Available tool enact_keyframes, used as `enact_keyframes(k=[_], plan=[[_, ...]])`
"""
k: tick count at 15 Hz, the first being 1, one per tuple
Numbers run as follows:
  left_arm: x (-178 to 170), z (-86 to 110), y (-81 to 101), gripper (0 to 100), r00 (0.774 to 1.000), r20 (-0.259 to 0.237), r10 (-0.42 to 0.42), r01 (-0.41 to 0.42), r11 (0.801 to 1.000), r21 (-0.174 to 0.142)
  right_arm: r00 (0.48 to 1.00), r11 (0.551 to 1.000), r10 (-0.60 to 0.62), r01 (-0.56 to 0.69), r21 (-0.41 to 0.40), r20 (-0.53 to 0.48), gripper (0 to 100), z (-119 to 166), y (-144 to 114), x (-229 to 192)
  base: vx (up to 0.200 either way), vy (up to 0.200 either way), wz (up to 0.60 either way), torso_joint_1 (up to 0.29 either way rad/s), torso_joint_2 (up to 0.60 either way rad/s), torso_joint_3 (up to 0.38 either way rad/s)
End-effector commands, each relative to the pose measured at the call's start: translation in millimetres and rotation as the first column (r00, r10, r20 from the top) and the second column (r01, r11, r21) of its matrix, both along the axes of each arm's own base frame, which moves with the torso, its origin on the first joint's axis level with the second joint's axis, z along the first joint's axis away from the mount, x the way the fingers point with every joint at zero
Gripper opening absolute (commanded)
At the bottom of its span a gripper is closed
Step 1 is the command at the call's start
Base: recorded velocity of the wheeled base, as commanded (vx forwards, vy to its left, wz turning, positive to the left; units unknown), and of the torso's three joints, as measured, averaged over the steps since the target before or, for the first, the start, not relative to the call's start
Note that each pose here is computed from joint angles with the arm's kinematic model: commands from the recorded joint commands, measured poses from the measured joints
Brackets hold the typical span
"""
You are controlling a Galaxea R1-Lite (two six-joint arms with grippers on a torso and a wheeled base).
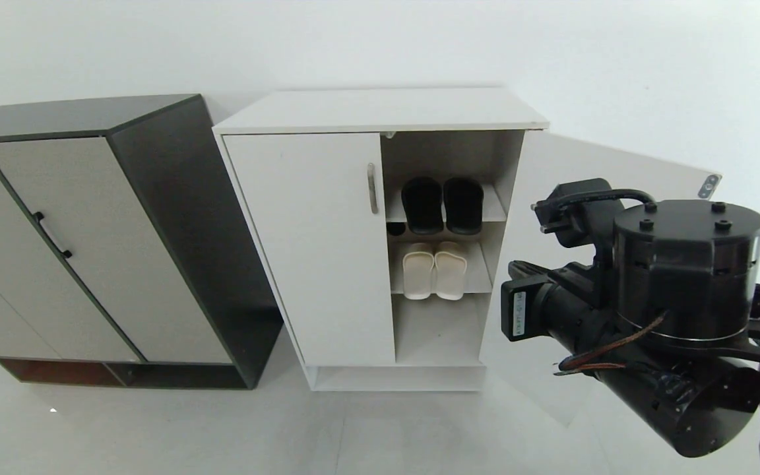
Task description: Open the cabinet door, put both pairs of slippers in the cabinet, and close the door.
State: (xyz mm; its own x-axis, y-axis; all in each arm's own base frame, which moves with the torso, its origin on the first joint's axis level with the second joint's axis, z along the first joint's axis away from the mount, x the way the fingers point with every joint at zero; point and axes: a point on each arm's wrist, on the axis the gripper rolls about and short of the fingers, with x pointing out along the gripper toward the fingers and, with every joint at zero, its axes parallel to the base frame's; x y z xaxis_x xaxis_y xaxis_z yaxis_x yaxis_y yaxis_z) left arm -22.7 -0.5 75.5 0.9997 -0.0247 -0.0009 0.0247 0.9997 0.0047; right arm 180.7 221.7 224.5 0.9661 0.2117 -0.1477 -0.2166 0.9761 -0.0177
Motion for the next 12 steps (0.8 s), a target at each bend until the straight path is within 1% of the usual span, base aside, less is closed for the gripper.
enact_keyframes(k=[1, 6, 12], plan=[[0.1, 0.0, 0.0, 0, 1.0, -0.001, 0.0, 0.0, 1.0, 0.0, 1.0, 1.0, 0.0, 0.0, -0.001, -0.001, 0, -0.4, 0.3, 0.1, 0.0, 0.0, 0.0, 0.154, -0.48, -0.325], [0.1, 0.0, 0.0, 0, 1.0, -0.001, -0.001, 0.001, 1.0, 0.0, 1.0, 1.0, 0.0, 0.0, -0.003, -0.002, 0, -0.9, 0.7, 0.9, 0.0, 0.0, 0.0, 0.166, -0.48, -0.316], [0.1, 0.0, 0.0, 0, 1.0, -0.001, -0.001, 0.001, 1.0, 0.0, 1.0, 1.0, 0.0, 0.0, -0.005, -0.003, 0, -1.3, 1.0, 1.1, 0.0, 0.0, 0.0, 0.203, -0.51, -0.312]])
